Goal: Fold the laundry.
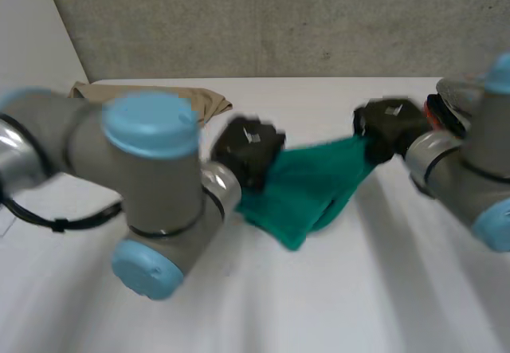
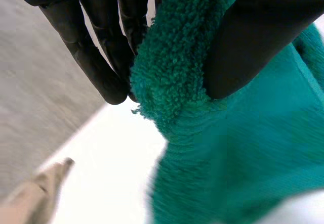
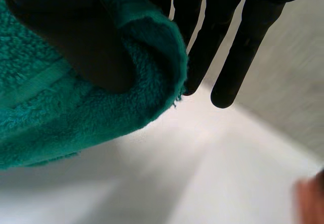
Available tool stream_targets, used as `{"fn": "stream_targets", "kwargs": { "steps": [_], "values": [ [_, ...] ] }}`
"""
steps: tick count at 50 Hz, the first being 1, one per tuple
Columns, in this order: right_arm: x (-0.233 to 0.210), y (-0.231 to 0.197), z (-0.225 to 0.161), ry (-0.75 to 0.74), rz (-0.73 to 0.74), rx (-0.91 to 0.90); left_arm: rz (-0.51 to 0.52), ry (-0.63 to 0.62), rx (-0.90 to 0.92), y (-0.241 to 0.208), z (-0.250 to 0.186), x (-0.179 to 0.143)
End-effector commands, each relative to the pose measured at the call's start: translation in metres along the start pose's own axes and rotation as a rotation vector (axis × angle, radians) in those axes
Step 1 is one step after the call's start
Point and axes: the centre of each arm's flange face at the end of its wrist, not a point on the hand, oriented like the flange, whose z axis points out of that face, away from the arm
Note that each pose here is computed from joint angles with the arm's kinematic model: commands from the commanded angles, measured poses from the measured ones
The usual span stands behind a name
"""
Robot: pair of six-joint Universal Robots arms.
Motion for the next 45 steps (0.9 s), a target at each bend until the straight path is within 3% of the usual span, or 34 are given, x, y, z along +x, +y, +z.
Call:
{"fn": "stream_targets", "kwargs": {
  "steps": [1,7,16,19,23,29,36,45],
  "values": [
    [-0.002,-0.059,-0.034,-0.018,-0.203,0.195,-0.212,-0.127,0.157,-0.051,-0.019,-0.062],
    [-0.047,-0.057,-0.042,-0.181,-0.269,0.230,-0.248,-0.132,0.076,-0.021,0.001,-0.077],
    [-0.116,0.014,-0.027,-0.395,-0.323,0.062,-0.149,-0.240,-0.246,0.073,0.036,-0.108],
    [-0.113,0.019,-0.020,-0.360,-0.299,0.034,-0.125,-0.269,-0.243,0.070,0.036,-0.118],
    [-0.082,0.010,-0.012,-0.198,-0.187,-0.005,-0.122,-0.285,-0.198,0.049,0.024,-0.124],
    [-0.051,-0.002,-0.023,-0.079,-0.114,-0.045,-0.104,-0.274,-0.149,0.029,-0.003,-0.118],
    [-0.037,0.024,-0.039,-0.097,-0.212,-0.212,0.007,-0.230,-0.171,0.048,-0.014,-0.100],
    [-0.042,0.065,-0.015,-0.176,-0.349,-0.227,0.180,-0.168,-0.231,0.098,0.029,-0.104]
  ]
}}
